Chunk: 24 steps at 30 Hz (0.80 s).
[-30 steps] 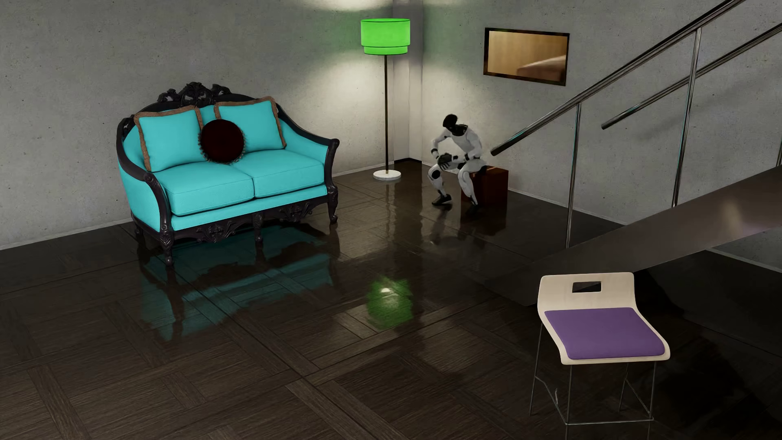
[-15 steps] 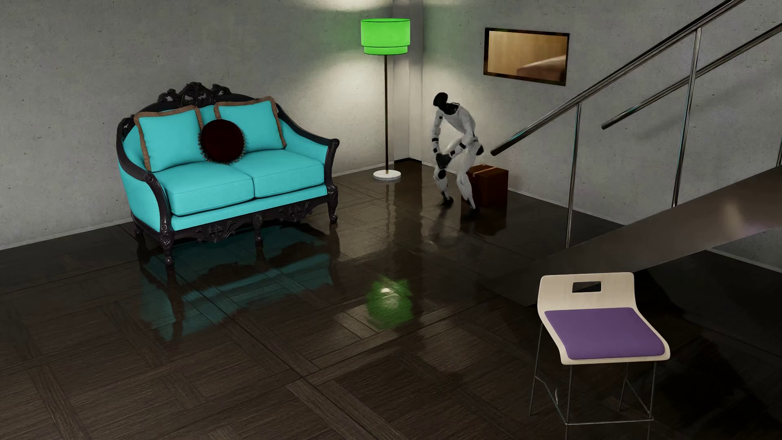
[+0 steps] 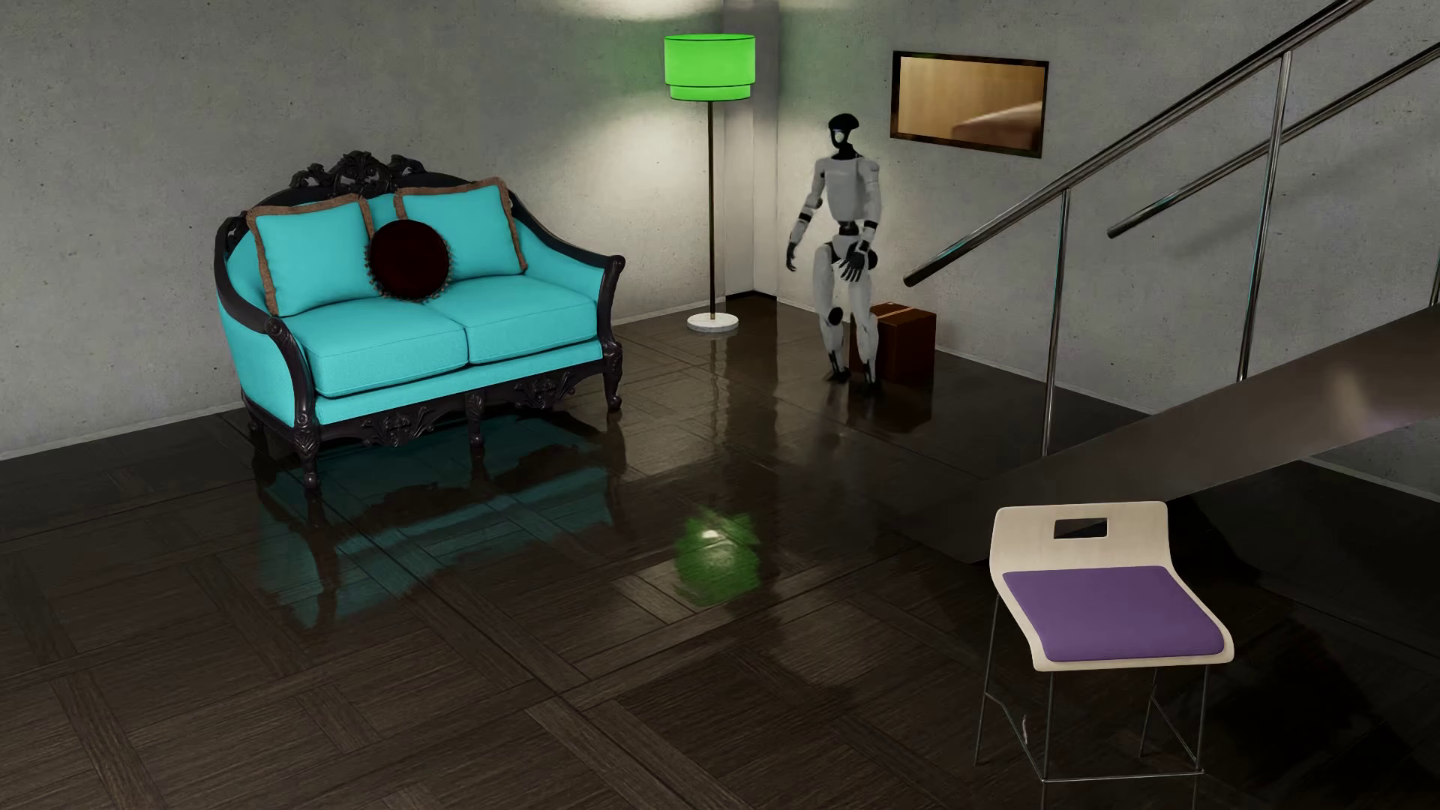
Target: Get off of the dark orange box
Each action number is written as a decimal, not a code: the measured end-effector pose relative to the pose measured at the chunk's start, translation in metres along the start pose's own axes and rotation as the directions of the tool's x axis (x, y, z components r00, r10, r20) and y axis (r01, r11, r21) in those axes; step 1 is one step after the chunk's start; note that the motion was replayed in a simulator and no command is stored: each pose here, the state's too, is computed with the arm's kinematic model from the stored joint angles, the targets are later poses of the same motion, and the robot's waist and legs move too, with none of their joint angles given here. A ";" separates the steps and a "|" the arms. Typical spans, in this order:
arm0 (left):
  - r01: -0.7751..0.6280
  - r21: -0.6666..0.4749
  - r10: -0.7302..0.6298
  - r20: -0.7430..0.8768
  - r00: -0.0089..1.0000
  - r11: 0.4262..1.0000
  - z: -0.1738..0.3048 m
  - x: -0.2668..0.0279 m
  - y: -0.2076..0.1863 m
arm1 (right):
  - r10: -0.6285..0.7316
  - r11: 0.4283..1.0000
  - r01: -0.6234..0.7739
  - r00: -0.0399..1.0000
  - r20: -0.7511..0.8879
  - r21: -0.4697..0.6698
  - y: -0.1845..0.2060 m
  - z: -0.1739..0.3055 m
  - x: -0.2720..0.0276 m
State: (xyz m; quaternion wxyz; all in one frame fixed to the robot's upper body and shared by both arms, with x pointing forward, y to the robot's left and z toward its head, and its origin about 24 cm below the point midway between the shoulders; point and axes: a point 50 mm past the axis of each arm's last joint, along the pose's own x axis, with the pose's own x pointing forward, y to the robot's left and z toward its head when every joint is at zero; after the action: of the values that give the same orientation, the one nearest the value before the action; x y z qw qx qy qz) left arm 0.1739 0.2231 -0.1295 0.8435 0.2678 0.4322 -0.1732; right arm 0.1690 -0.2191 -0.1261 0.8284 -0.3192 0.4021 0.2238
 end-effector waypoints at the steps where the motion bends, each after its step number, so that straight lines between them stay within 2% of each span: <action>1: -0.003 -0.031 0.000 -0.074 0.997 1.000 -0.016 -0.002 -0.007 | -0.003 0.999 0.006 0.996 -0.089 0.032 0.007 -0.017 -0.002; 3: -0.006 -0.097 -0.012 -0.181 0.983 0.995 -0.039 -0.006 -0.021 | 0.008 0.999 0.003 0.978 -0.209 0.053 0.014 -0.039 -0.006; 5: 0.014 -0.135 -0.042 -0.210 0.977 0.991 -0.051 -0.011 -0.033 | 0.012 0.998 0.002 0.970 -0.244 0.057 0.015 -0.050 -0.012; 12: 0.132 -0.155 -0.150 -0.112 0.982 0.979 -0.043 -0.013 -0.063 | 0.024 0.997 -0.008 0.980 -0.198 0.079 0.016 -0.054 -0.018; 14: 0.113 -0.168 -0.134 -0.123 0.983 0.979 -0.043 -0.012 -0.063 | 0.030 0.996 -0.012 0.981 -0.193 0.093 0.021 -0.049 -0.015; 18: 0.114 -0.115 -0.126 -0.108 0.986 0.987 -0.040 -0.011 -0.050 | 0.049 0.994 -0.035 0.989 -0.140 0.099 0.027 -0.040 -0.012; 24: 0.066 -0.142 -0.086 -0.142 0.986 0.988 -0.045 -0.011 -0.045 | 0.070 0.995 -0.058 0.986 -0.151 0.082 0.031 -0.040 -0.011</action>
State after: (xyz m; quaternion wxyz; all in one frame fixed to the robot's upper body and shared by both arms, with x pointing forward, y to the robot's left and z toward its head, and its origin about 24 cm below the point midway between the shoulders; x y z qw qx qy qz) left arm 0.1152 0.2150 -0.1554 0.8183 0.2048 0.5142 -0.1550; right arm 0.1224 -0.2272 -0.1466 0.7992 -0.2901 0.4830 0.2095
